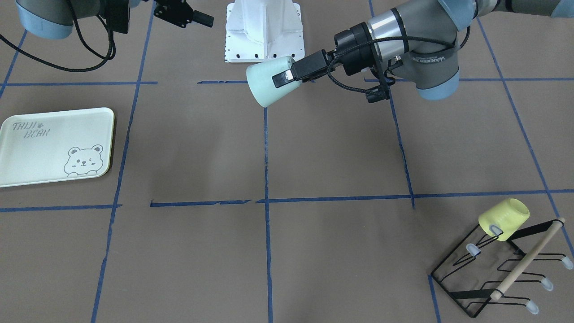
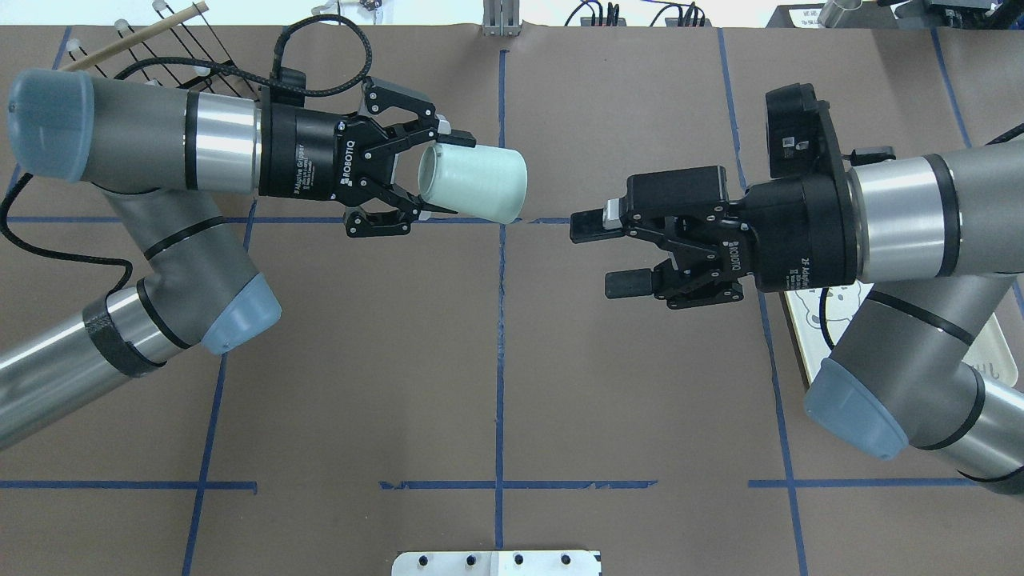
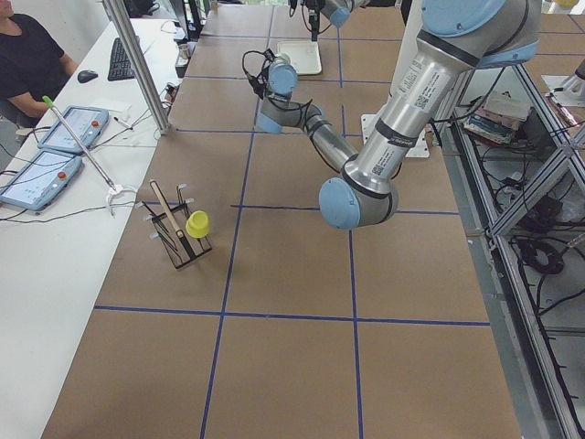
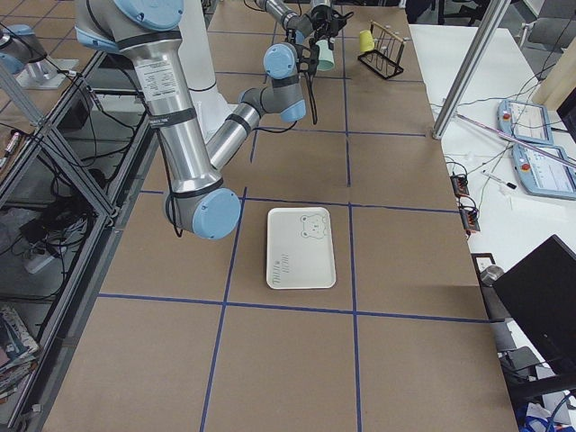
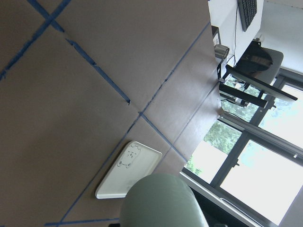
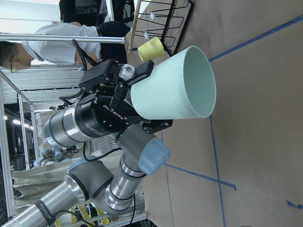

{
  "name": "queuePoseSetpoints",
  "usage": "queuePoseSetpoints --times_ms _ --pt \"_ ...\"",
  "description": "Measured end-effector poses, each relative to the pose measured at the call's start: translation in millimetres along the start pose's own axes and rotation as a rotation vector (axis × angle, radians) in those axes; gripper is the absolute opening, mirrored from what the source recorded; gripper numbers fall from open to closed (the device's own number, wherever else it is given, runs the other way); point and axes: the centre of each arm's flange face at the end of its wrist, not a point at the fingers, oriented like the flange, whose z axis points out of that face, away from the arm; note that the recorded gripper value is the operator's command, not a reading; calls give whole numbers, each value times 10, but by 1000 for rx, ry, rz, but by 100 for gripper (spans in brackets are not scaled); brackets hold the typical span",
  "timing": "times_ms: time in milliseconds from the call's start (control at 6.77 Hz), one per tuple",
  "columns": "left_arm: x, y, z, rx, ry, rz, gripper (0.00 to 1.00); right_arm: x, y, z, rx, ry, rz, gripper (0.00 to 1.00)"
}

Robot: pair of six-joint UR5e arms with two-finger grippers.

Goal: Left arm grabs green cup and hands to right arm on tray

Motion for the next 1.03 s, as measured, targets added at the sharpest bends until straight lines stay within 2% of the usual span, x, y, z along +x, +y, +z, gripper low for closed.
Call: queuePoseSetpoints --times_ms 148,443,738,1034 --pt "-54 9 -85 -51 39 -37 0 -28 6 -32 12 -39 -5 99" --pt "-199 30 -354 -153 140 -246 0 -42 1 -31 38 -81 -7 99" --pt "-239 85 -433 -204 184 -445 0 -56 63 103 61 -119 5 99" --pt "-254 225 -384 -247 200 -585 0 -174 119 227 74 -164 1 99"
